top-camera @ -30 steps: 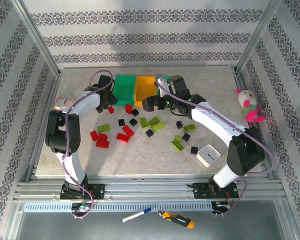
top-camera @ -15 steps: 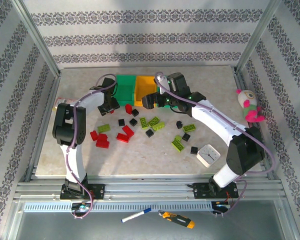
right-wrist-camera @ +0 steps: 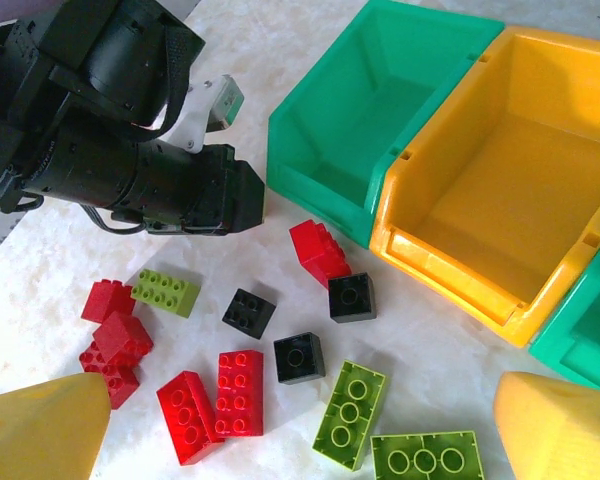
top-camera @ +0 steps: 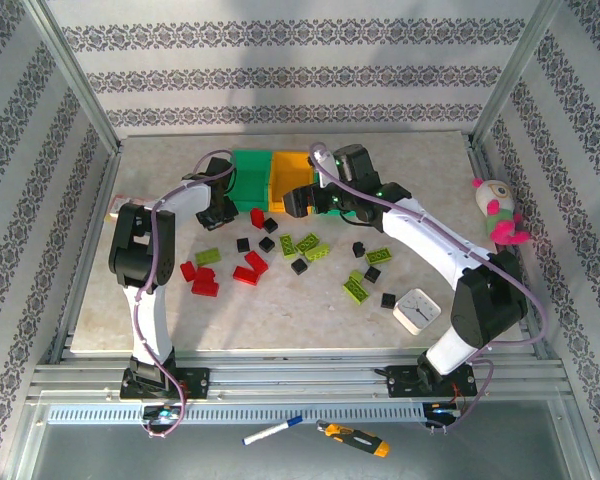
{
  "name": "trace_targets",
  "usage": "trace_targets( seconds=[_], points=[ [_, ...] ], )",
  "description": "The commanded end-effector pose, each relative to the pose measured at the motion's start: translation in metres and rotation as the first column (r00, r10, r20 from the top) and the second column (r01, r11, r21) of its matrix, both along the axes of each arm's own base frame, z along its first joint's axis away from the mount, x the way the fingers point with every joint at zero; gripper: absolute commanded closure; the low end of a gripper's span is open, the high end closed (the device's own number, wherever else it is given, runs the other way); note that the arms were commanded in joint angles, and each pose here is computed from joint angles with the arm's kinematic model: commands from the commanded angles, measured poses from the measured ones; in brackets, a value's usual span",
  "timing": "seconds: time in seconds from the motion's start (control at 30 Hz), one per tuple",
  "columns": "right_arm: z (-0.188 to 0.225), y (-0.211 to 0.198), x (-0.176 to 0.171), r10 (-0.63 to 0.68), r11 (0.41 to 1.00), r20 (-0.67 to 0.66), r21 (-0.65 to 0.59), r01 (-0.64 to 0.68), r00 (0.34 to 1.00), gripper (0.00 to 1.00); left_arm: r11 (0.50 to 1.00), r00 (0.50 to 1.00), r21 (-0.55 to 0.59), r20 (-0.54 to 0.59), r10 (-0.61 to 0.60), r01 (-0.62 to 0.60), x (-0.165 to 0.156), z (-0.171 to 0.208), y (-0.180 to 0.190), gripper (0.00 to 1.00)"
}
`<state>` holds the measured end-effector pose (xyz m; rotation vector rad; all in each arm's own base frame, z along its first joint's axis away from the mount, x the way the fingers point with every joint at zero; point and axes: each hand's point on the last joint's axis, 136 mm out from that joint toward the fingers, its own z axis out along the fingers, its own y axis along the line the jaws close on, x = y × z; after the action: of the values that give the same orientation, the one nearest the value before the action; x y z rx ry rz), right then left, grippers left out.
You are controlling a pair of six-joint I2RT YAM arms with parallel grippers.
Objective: Sort the legos into containers by color
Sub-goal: Pick up the lego from the middle-left of the table, then place the lego in the container.
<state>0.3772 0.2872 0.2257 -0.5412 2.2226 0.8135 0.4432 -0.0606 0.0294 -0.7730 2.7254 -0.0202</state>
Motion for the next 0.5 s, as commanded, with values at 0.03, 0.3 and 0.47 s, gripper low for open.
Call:
trace_targets(
  seconds=[0.03,0.3,0.47],
  points=[
    [0.001,0.0,-0.005,0.025,1.0,-0.011,0.016,-0.025,1.0,0.02,0.998,1.0,0.046,0.009,0.03,-0.03,-0.019,0.025,0.011,0.83],
    [-0.001,0.001,-0.004,0.02,0.999,-0.009,0.026,-0.02,1.0,0.02,0.999,0.991,0.045,0.13,0.014,-0.02,-0.034,0.087,-0.009,0.83],
    [-0.001,0.0,-0.002,0.006,0.999,-0.001,0.032,-0.006,1.0,0.02,0.998,0.977,0.03,0.205,-0.056,0.051,-0.009,0.119,-0.034,0.83]
  ],
)
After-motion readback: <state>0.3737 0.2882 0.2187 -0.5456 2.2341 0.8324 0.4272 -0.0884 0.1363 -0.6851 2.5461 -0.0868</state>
